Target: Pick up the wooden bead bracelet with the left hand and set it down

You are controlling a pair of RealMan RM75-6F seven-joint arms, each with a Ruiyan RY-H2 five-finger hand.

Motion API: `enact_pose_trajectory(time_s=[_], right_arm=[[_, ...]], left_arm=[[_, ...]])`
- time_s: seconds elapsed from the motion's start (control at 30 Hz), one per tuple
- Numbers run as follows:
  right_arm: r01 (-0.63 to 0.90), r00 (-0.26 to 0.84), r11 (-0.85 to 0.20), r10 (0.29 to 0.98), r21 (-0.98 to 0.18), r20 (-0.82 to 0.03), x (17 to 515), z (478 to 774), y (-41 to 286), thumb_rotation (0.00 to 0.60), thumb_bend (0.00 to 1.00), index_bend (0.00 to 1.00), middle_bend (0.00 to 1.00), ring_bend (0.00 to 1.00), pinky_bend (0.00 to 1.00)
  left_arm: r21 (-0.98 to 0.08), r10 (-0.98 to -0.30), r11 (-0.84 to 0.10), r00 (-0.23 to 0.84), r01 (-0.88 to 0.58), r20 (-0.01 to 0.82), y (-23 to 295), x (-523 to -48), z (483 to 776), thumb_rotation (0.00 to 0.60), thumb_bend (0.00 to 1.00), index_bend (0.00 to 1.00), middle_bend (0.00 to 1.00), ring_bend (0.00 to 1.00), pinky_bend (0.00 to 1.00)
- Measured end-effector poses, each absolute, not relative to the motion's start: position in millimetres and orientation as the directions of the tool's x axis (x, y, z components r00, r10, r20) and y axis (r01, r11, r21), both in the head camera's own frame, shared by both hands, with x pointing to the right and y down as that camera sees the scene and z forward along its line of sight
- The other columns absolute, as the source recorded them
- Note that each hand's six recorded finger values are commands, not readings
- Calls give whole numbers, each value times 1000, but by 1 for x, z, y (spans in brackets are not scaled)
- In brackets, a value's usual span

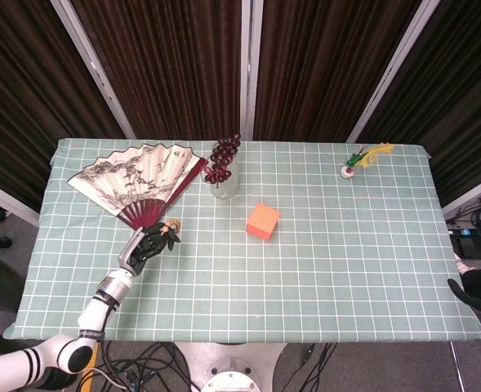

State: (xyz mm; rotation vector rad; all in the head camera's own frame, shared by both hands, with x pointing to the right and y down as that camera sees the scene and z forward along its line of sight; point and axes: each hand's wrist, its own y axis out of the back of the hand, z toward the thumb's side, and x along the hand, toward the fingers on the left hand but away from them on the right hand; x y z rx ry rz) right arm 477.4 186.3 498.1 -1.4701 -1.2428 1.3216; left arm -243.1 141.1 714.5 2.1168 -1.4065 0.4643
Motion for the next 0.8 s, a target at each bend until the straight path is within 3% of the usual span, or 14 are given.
enact_pose_trajectory(time_s=[0.2,0.47,0.53,0.57,0.6,0.67,0.8], right_arm=[[160,-24,-210,976,-964,-217,478,498,187,600,69,1,117,0,0],[162,-25,-210,976,-964,-217,479,498,188,600,70,1,117,0,0],[161,-26,-209,976,-964,-216,479,498,188,600,69,1,117,0,0],[162,-27,-209,976,-964,-216,480,498,188,600,69,1,117,0,0],[162,-28,-209,976,-964,-217,480,498,188,600,70,1,117,0,0],[163,-28,-210,976,-964,-217,480,498,188,600,70,1,117,0,0],[163,-29,-211,975,-964,-218,480,498,188,600,70,1,117,0,0]], left_arm=[[256,-723,-313,404,-915,560,143,-241,713,598,903,489,591,392,169],[269,-712,-331,427,-904,558,144,-238,712,600,927,355,484,329,169],[275,-712,-335,433,-901,553,144,-237,711,528,905,310,435,289,167],[279,-712,-335,435,-900,550,144,-237,711,464,877,289,407,264,166],[284,-713,-335,439,-898,547,144,-237,710,361,826,263,366,230,165],[291,-713,-343,449,-893,538,144,-236,709,274,753,234,315,190,164],[295,-712,-358,463,-886,528,144,-237,709,194,587,209,256,154,164]])
